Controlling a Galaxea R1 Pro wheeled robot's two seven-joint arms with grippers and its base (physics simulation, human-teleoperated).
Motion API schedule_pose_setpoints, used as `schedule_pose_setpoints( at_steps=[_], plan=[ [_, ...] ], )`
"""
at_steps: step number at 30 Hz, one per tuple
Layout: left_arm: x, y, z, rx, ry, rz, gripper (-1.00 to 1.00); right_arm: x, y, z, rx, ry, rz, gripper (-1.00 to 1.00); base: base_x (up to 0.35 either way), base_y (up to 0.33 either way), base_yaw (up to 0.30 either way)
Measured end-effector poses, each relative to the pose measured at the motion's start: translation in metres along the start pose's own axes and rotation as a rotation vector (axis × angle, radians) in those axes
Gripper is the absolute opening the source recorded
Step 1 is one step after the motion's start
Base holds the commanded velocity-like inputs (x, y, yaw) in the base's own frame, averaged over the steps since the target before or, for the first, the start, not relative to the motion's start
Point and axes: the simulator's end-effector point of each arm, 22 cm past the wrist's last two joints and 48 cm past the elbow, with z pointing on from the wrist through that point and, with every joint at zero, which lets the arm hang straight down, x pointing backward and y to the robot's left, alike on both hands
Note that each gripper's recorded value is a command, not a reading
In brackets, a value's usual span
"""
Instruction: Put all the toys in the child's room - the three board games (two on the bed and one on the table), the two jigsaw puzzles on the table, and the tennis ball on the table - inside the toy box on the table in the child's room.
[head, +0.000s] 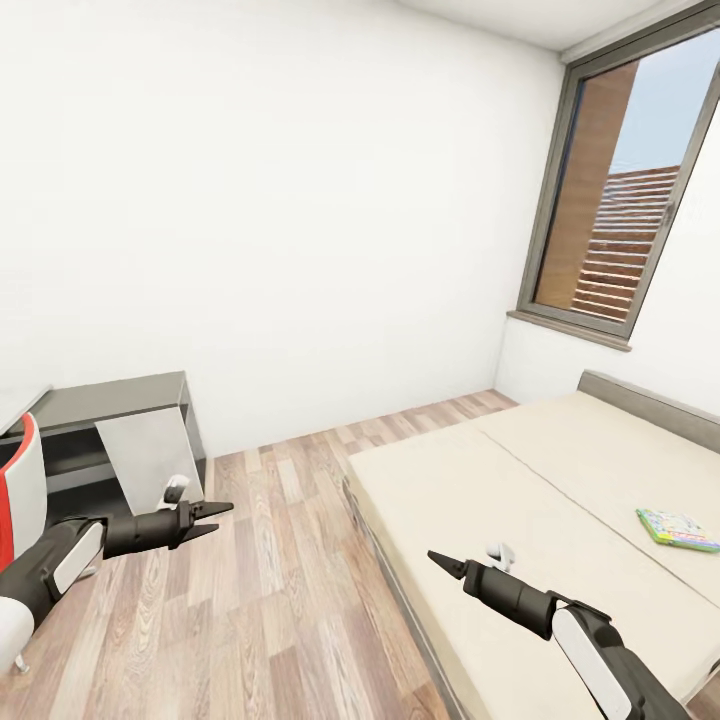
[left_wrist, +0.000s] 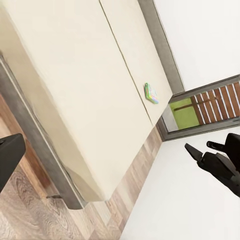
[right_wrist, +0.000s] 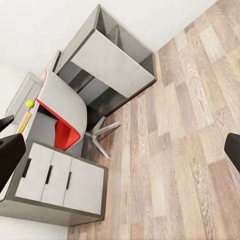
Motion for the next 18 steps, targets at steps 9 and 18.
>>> schedule_pose_setpoints(
  at_steps=[9,18],
  plan=[
    [0.0,0.0,0.0,0.0,0.0,0.0,1.0,-0.0003,0.0,-0.0004,-0.001,0.0,0.001,1.0,0.0,0.0,0.004],
    [0.0001,0.0,0.0,0.0,0.0,0.0,1.0,-0.0004,0.0015,0.0005,-0.003,0.0,-0.002,1.0,0.0,0.0,0.185]
  ],
)
